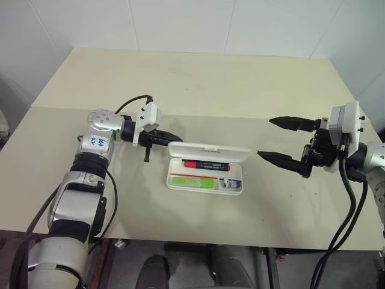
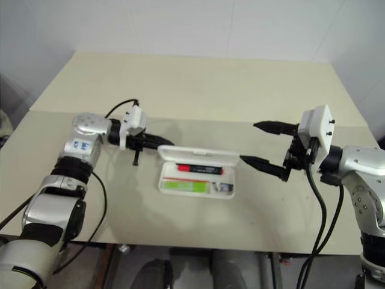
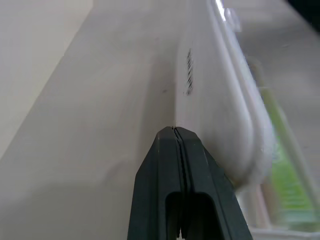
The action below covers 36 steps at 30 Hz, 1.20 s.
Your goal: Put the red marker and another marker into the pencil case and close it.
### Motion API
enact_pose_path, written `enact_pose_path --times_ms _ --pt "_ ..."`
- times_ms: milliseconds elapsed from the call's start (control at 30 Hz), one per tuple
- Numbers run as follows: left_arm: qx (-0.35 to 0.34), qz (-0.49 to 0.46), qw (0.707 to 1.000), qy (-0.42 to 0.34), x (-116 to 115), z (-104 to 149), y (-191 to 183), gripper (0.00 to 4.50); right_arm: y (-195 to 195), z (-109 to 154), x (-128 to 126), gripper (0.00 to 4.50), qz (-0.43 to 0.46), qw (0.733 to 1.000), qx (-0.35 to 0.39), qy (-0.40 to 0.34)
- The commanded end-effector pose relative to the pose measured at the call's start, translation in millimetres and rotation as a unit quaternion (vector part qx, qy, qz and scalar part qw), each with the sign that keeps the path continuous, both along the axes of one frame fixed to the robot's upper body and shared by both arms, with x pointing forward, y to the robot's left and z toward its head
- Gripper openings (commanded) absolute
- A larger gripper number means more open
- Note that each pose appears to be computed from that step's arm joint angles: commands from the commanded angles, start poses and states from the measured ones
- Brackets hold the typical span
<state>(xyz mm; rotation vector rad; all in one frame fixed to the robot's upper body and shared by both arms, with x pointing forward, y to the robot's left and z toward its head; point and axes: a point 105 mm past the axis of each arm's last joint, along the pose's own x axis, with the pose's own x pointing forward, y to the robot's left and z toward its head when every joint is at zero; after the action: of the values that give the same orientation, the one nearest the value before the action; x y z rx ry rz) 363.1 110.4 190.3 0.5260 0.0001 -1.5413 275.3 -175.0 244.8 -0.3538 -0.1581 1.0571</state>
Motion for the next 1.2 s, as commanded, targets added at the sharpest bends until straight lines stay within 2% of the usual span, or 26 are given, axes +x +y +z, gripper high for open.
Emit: enact_pose_path --times_ms 33,133,233,433,633,767,867,967,1067,1200 --pt "0.009 -0.046 0.999 0.017 -18.4 7.1 -4.4 0.03 2.8 7.0 -5.6 4.5 0.006 1.0 0.003 -0.02" --pt "0.064 -0.068 0.993 0.071 -39.2 -10.4 -8.7 0.03 3.9 3.1 -5.5 4.5 0.006 1.0 0.003 -0.019" --pt "0.095 -0.05 0.99 0.091 -44.5 -27.4 -9.3 0.03 4.2 2.0 -5.2 4.5 0.003 1.0 0.005 -0.02" --pt "0.135 -0.001 0.983 0.122 -44.5 -56.1 -9.2 0.03 5.6 -1.2 -5.9 4.5 -0.002 1.0 0.01 -0.023" --pt "0.14 0.044 0.983 0.112 -34.5 -61.5 -12.4 0.03 9.6 -5.0 -8.1 4.5 -0.003 1.0 0.018 -0.023" --pt "0.113 0.032 0.988 0.103 -35.8 -53.7 -20.1 0.03 12.0 -6.4 -7.8 4.5 -0.002 0.999 0.024 -0.023" --pt "0.019 -0.003 0.998 0.061 -40.1 -20.4 -27.4 0.03 12.1 -9.1 -6.6 4.5 -0.002 0.999 0.027 -0.02" --pt "-0.038 0.025 0.999 0.002 -30.0 5.1 -21.2 0.03 10.2 -12.8 -6.8 4.5 0.003 1.0 0.025 -0.014" --pt "-0.077 0.035 0.996 -0.041 -30.2 28.7 2.3 0.64 9.7 -13.3 -12.1 4.5 0.022 0.999 0.035 -0.001" --pt "-0.089 0.059 0.993 -0.051 -35.9 30.7 26.3 2.0 3.9 -20.6 -14.7 4.5 0.022 1.0 0.011 0.003"
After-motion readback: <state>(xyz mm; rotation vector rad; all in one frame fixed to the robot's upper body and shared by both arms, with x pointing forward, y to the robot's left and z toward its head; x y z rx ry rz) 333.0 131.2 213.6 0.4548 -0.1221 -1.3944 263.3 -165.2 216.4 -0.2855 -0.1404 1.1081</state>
